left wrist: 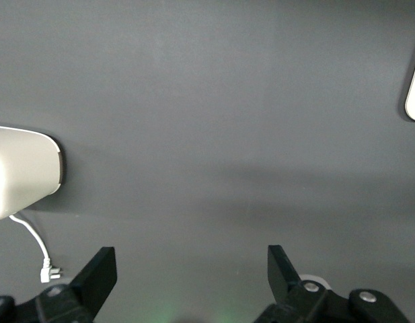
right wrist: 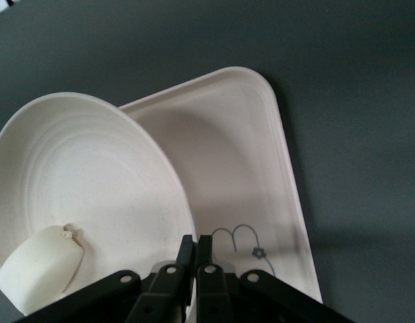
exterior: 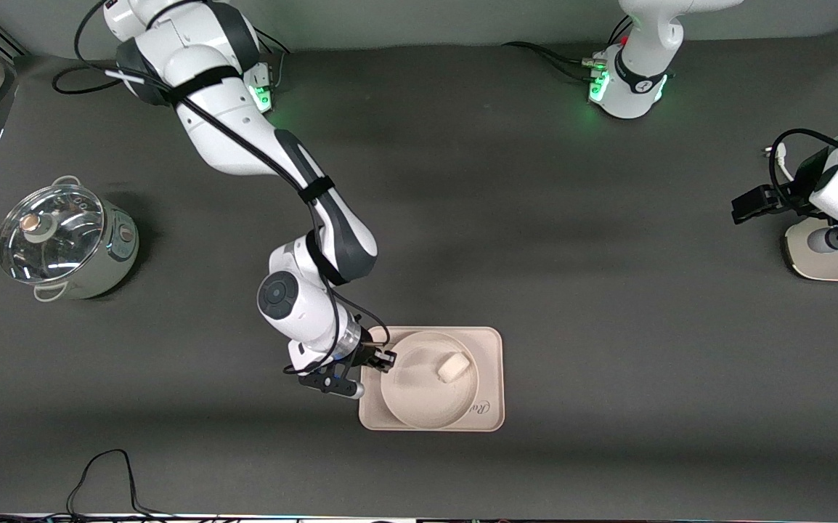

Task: Place bun in plate and plate on tray
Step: 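Open the right gripper and release the plate on the tray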

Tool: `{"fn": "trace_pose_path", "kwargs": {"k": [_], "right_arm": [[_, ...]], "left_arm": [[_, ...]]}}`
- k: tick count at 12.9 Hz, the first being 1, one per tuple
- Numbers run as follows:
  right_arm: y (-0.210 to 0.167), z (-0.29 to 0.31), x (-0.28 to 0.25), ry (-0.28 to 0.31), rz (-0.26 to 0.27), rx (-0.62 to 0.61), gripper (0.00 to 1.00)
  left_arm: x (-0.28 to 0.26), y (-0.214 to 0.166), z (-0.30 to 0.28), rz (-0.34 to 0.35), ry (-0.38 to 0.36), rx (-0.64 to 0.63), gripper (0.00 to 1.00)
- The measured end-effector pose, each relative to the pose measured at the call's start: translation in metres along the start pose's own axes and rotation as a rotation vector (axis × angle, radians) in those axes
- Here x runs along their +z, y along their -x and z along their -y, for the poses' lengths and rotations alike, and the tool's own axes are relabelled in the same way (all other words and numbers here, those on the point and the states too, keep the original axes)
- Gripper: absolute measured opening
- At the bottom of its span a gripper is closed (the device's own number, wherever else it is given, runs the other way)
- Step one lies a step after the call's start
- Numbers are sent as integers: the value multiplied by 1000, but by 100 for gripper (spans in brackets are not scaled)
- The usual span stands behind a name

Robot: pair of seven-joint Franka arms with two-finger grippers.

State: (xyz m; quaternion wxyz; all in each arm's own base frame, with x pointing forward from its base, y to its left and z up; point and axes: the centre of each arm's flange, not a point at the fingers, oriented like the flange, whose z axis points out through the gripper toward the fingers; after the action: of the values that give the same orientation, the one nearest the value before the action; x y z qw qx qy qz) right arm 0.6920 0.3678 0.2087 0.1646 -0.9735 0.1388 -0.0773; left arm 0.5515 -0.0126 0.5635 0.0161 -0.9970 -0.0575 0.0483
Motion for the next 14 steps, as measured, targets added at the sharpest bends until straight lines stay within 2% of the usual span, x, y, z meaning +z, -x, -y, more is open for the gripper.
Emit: {"fn": "trace_pose_path", "kwargs": {"k": [4,5,7,8,10,13,14], "right_arm": [[1,-3,20,-5,-13,-1,4],[1,-2,19,-8,-15,-2,11],[0,-2,18,-9,-16,-2,33],[0,-1,18,-10,-17,-2,41],[-4,7,6,-22,-21,-7,66],[-14,36,-75,0,68,-30,99],[-19,42,-121,14,99,-36,100]], "left_arm": [[0,0,-1,0,0,1,100],[0,0,-1,0,0,2,100],[0,0,-2,0,0,3,100],[0,0,-2,0,0,3,100],[0,0,-2,0,0,3,100],[0,0,-2,1,0,3,100],[0,0,-2,2,0,3,100]]}}
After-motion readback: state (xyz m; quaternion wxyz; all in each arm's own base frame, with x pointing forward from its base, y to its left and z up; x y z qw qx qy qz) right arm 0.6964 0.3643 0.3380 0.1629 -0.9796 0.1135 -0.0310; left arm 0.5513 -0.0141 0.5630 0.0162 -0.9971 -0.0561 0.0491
